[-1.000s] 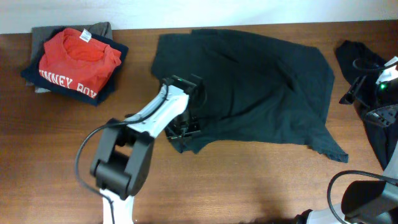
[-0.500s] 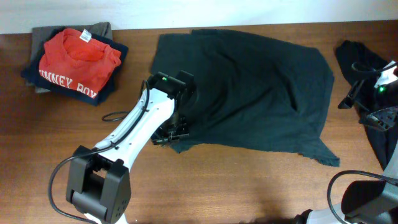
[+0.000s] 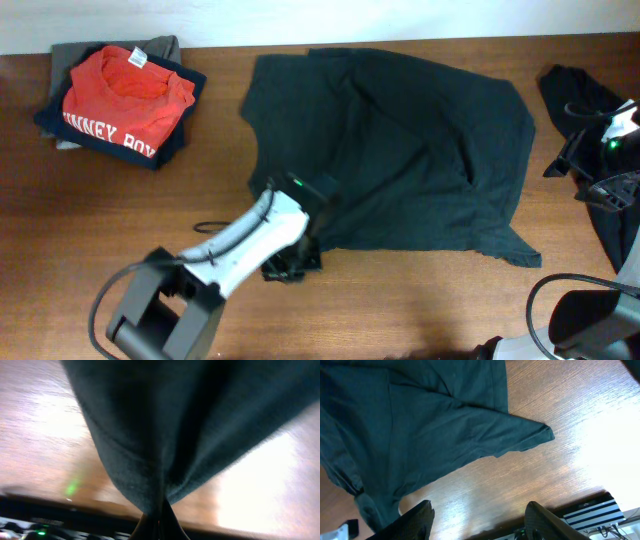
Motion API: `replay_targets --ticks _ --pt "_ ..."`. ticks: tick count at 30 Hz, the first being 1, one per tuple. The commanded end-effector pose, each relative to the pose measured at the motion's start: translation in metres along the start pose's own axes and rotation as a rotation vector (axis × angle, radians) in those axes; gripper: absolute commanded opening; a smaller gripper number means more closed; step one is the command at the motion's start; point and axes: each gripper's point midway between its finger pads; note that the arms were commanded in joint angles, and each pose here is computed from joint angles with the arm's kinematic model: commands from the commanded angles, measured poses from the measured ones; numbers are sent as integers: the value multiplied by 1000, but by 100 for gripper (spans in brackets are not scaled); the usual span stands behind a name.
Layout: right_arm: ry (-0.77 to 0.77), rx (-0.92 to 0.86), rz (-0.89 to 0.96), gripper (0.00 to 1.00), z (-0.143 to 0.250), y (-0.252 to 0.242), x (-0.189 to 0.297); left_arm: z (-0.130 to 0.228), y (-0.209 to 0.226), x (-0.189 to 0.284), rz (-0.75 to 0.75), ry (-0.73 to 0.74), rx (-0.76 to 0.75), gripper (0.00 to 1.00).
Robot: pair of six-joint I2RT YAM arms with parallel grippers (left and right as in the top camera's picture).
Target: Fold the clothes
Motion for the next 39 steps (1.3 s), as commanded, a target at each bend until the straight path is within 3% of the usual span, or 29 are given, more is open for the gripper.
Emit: replay_targets --ticks 1,3,5,15,23,25,27,29,31,36,39 --pt "-4 13 14 64 2 -1 2 25 -27 7 41 -22 -13 1" --pt "-4 13 14 64 2 -1 2 35 -42 5 61 -25 -42 2" --pt "-4 13 14 64 2 -1 2 41 -55 4 69 -52 -88 11" --pt "-4 13 15 64 2 -1 2 50 -38 7 6 -39 -72 10" --pt "-6 13 15 63 -1 -2 -5 -7 -12 36 19 -276 46 20" --pt "3 11 17 53 -1 -3 -10 -24 -5 38 41 -288 55 20" --pt "17 9 20 35 0 -5 -17 -42 4 41 61 -306 30 19" --pt "36 5 24 24 2 -7 -27 -63 13 45 82 -341 9 13" --pt "51 1 27 23 3 -9 -36 -76 17 48 100 -372 -11 12" --pt "106 -9 19 4 10 -13 -66 -93 11 50 175 -391 -60 11" --pt "145 -18 11 4 18 -17 -91 -108 10 44 183 -407 -44 6"
Point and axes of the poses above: each gripper's point midway between its finger pads, its own x axis back along the fingers, its own y axis along the line the jaws close on, z = x × y, and after that the axes turned 3 degrees about -x, right-handed
